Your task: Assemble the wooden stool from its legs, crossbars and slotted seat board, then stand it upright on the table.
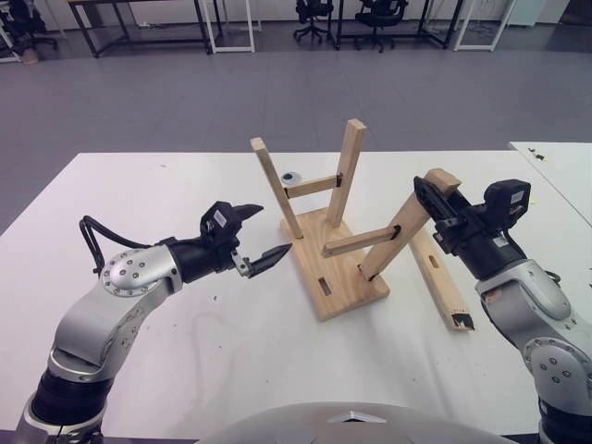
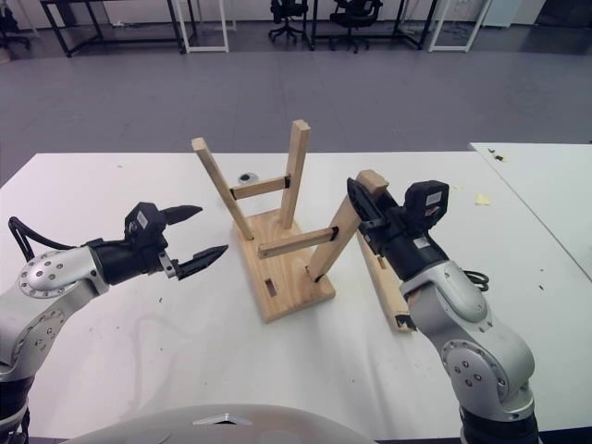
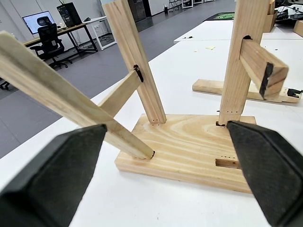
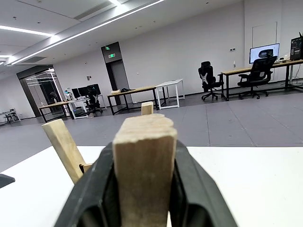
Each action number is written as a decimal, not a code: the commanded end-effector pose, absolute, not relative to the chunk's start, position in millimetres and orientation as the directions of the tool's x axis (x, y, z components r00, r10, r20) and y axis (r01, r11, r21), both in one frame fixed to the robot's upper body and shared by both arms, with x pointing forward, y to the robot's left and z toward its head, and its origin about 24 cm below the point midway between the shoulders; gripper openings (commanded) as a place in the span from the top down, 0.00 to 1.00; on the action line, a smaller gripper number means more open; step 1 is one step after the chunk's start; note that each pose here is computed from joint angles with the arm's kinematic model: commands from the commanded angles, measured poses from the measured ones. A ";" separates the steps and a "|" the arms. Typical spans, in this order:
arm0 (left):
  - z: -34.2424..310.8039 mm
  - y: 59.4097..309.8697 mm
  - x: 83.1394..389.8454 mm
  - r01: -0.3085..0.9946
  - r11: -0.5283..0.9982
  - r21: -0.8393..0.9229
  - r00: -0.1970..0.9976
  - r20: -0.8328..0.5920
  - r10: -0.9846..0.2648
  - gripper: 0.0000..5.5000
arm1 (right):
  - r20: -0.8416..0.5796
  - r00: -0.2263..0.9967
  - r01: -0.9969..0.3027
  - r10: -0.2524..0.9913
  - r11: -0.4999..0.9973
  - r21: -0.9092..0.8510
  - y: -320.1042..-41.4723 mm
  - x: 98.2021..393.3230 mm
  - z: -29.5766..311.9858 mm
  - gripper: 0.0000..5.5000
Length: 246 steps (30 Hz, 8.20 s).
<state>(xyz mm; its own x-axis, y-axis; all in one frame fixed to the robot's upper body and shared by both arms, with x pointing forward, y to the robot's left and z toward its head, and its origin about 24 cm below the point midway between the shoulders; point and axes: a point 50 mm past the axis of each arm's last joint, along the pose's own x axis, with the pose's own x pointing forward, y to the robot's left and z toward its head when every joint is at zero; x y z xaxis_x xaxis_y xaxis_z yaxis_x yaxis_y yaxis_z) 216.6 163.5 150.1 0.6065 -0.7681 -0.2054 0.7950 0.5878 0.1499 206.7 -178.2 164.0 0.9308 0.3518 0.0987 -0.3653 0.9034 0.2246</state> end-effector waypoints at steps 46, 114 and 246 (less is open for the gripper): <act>144.3 156.6 218.3 0.788 0.580 0.207 0.615 -0.228 -0.755 0.15 | -0.101 0.918 -0.345 0.383 0.900 0.266 -184.8 221.3 138.2 0.55; 303.9 108.8 280.9 0.839 0.339 -0.426 0.541 0.590 -0.600 0.59 | 0.232 0.579 -0.523 0.782 0.574 -0.630 -125.5 254.6 274.3 0.62; 119.8 108.9 153.1 -0.093 0.996 -0.008 0.982 -0.166 0.091 0.80 | -0.403 0.644 -0.739 0.650 0.391 -0.548 -41.1 241.3 152.9 0.26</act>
